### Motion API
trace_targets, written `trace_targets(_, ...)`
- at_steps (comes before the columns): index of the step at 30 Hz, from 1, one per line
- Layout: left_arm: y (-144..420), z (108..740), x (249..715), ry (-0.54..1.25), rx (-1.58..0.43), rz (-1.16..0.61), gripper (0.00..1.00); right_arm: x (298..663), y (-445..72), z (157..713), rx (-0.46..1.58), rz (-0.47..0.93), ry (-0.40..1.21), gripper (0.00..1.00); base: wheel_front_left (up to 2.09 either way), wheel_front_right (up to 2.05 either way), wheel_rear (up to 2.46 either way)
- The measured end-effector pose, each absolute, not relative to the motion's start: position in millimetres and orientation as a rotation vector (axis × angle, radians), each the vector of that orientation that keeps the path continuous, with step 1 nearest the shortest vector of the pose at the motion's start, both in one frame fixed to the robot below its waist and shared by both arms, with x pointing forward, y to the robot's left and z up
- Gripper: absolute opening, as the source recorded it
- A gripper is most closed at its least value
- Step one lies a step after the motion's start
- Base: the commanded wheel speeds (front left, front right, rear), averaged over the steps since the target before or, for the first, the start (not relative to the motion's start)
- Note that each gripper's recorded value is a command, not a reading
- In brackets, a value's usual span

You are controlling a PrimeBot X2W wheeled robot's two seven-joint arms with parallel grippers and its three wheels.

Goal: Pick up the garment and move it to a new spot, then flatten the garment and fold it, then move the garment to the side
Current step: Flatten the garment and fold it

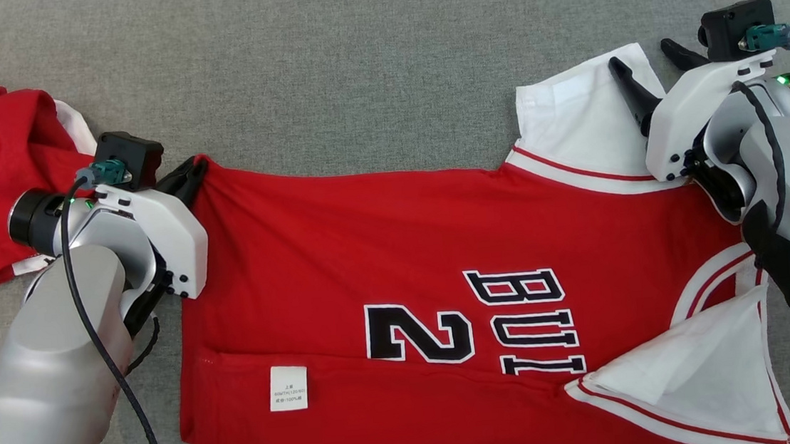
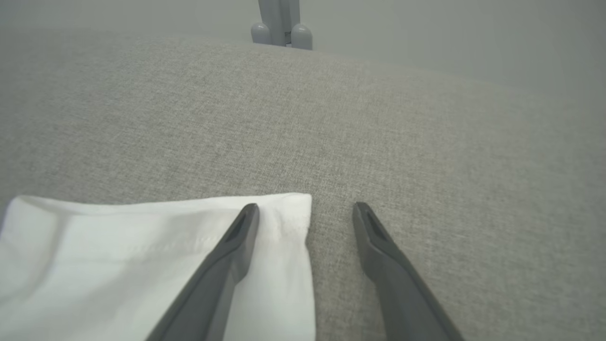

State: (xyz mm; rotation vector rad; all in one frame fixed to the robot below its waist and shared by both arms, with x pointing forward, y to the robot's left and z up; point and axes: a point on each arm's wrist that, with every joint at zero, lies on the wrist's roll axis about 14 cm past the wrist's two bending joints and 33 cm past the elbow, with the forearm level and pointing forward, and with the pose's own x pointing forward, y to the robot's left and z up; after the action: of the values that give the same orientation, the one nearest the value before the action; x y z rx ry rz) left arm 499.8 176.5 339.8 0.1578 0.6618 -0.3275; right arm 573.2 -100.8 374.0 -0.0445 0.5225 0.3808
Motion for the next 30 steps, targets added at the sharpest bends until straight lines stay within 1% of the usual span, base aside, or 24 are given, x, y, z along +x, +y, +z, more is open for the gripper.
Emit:
trace_targets(5, 176.7, 338.3, 501.2, 0.662, 0.159, -0.327, 0.0, 575.9, -99.0, 371.9, -0.046, 0.386, 0.532, 1.0, 0.0, 0.0, 0.0)
trace_targets(6, 176.9, 337.8, 501.1, 0.664, 0.159, -0.327, 0.0, 576.0, -98.7, 371.5, -0.048, 0.388, 0.533, 0.97, 0.0, 0.0, 0.0)
trace_targets(7, 176.8, 337.7, 501.4, 0.664, 0.16, -0.327, 0.0, 576.4, -98.3, 371.7, -0.049, 0.389, 0.533, 0.39, 0.0, 0.0, 0.0)
trace_targets(8, 176.8, 337.9, 501.9, 0.663, 0.161, -0.327, 0.0, 576.4, -97.1, 371.9, -0.049, 0.393, 0.532, 0.06, 0.0, 0.0, 0.0)
trace_targets(9, 176.6, 337.8, 502.0, 0.663, 0.16, -0.327, 0.0, 576.1, -95.5, 371.9, -0.047, 0.397, 0.531, 0.0, 0.0, 0.0, 0.0)
trace_targets(14, 175.6, 338.1, 501.5, 0.662, 0.157, -0.327, 0.0, 575.3, -91.9, 376.2, -0.034, 0.41, 0.512, 0.0, 0.0, 0.0, 0.0)
trace_targets(21, 173.7, 343.8, 499.7, 0.653, 0.161, -0.329, 0.0, 575.0, -94.3, 396.6, -0.047, 0.426, 0.419, 0.0, 0.0, 0.0, 0.0)
trace_targets(27, 172.2, 350.0, 489.8, 0.647, 0.162, -0.33, 0.0, 562.8, -95.4, 415.6, -0.043, 0.441, 0.357, 0.0, 0.0, 0.0, 0.0)
trace_targets(30, 170.9, 354.0, 483.2, 0.641, 0.16, -0.332, 0.0, 550.8, -94.3, 422.2, -0.043, 0.457, 0.342, 0.0, 0.0, 0.0, 0.0)
